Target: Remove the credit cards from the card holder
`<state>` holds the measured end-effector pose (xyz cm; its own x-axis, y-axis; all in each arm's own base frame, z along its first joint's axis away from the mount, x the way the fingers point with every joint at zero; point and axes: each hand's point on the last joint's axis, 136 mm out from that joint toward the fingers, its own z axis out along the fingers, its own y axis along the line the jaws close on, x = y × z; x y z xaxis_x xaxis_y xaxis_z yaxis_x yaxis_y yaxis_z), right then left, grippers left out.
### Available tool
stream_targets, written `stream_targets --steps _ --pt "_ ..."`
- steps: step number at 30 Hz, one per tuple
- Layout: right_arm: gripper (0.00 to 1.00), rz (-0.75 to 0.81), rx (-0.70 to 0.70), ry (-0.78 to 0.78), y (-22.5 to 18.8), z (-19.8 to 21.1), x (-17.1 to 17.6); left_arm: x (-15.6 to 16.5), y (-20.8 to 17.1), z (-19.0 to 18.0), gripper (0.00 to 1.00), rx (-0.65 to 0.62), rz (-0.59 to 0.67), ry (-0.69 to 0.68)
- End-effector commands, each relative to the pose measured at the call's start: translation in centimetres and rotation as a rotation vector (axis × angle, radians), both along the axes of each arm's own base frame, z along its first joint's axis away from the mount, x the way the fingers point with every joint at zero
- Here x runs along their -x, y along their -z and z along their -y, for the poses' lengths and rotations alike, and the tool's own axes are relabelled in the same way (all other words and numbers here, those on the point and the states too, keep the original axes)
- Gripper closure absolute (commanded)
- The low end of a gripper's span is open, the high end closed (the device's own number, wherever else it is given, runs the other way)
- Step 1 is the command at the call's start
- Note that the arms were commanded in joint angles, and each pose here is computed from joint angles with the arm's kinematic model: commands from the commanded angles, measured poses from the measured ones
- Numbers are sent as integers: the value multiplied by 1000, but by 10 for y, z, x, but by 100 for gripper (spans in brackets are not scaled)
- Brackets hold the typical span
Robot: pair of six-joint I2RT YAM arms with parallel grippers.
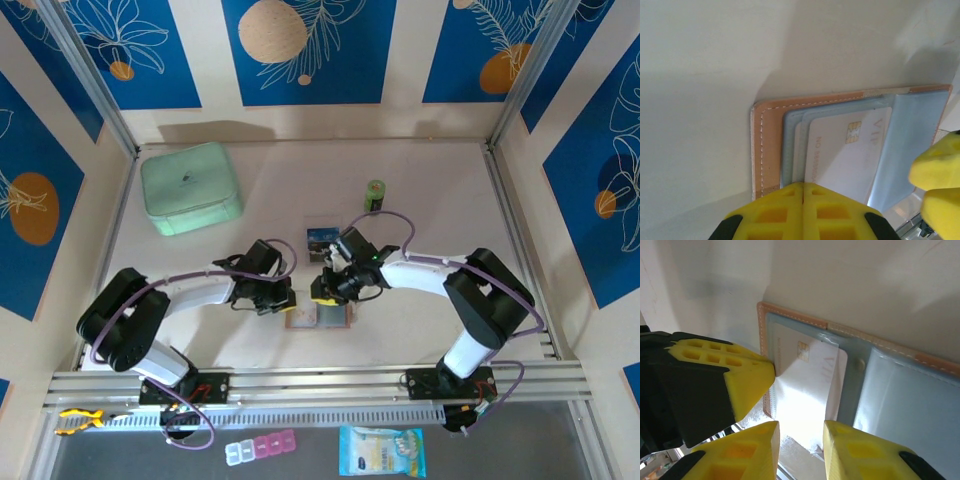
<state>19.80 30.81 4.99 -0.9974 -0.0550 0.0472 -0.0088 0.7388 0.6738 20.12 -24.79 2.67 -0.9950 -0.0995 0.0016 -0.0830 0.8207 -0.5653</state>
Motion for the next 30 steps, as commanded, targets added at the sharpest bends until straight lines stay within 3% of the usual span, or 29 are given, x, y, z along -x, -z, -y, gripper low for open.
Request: stream_targets --steps 1,20,30 --pt "71 -32 -21 -13 3 -6 6 7 14 -11 95 -41 -33 3" --pt "74 -61 9 -33 21 -10 12 10 15 -14 96 -50 -40 1" --pt "81 -84 -6 -33 27 -12 15 13 15 -15 96 -50 -42 -1"
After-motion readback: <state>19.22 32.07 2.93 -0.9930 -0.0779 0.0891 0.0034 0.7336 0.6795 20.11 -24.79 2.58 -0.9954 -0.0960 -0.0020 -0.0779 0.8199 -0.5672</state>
